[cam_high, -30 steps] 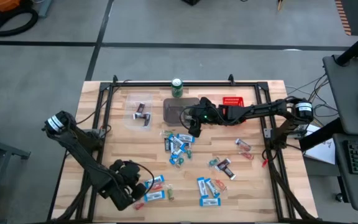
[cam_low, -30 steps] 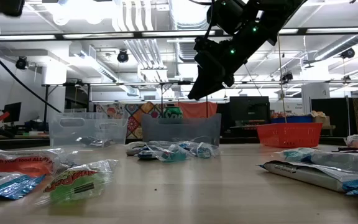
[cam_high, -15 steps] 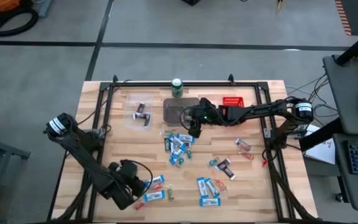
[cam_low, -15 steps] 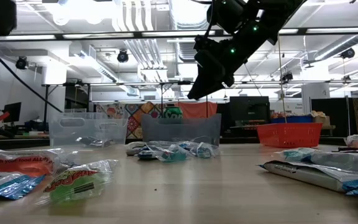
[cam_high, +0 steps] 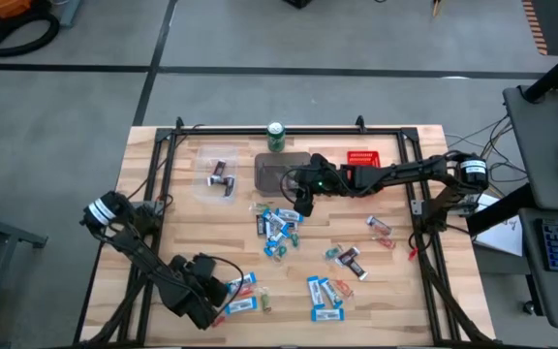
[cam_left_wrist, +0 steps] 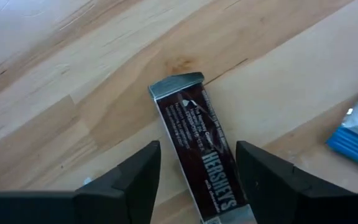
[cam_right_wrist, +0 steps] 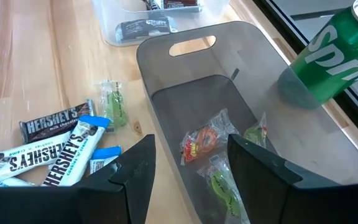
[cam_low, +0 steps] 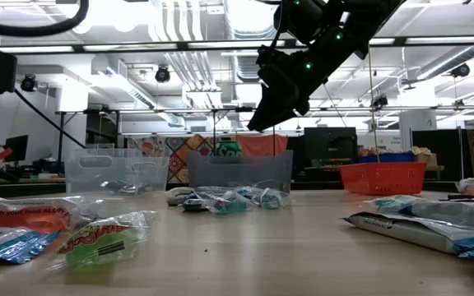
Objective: Organize candy in baskets
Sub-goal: Put the brown chocolate bar into the transparent bin
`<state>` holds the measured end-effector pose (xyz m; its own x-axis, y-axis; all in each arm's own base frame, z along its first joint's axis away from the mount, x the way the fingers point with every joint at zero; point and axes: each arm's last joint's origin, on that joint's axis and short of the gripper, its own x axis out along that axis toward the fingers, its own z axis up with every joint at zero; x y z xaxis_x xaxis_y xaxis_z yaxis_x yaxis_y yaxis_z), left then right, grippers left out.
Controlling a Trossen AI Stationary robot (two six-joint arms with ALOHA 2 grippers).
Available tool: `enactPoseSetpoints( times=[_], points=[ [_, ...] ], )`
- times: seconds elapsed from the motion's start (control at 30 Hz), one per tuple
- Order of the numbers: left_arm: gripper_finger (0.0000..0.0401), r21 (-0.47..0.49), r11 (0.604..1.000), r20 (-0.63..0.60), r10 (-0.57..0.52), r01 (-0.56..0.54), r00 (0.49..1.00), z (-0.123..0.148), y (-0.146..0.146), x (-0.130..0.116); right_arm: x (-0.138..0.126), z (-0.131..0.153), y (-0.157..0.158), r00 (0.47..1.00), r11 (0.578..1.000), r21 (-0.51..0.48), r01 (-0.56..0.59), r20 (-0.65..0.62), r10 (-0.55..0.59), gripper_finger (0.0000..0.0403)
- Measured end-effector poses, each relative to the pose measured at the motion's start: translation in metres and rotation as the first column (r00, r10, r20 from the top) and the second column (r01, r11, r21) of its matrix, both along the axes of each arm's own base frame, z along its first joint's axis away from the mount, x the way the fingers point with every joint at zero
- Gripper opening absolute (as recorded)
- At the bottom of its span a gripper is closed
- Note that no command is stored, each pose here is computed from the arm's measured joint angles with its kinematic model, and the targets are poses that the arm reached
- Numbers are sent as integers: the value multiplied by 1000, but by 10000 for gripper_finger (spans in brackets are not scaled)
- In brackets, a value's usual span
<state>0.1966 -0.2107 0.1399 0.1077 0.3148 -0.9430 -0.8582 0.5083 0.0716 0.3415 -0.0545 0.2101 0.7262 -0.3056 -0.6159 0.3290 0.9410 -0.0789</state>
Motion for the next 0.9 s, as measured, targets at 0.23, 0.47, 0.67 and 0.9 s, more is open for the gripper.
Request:
enactPoseSetpoints(
  times=[0.23,0.47,0.67,0.9],
  points=[
    [145,4,1000,-2,-1,1,1000,-2,-1,1,0,0,0,1000,1000,3,3,1,-3,192],
    [74,10,1000,3,-2,2,1000,-3,0,0,0,0,1,1000,1000,1,-4,0,4,192],
    [5,54,998,68,-29,25,997,0,0,0,2,0,11,999,999,0,-47,0,47,192],
    [1,89,991,196,-118,103,973,28,6,-1,3,0,28,989,988,34,-149,6,149,192]
  ],
)
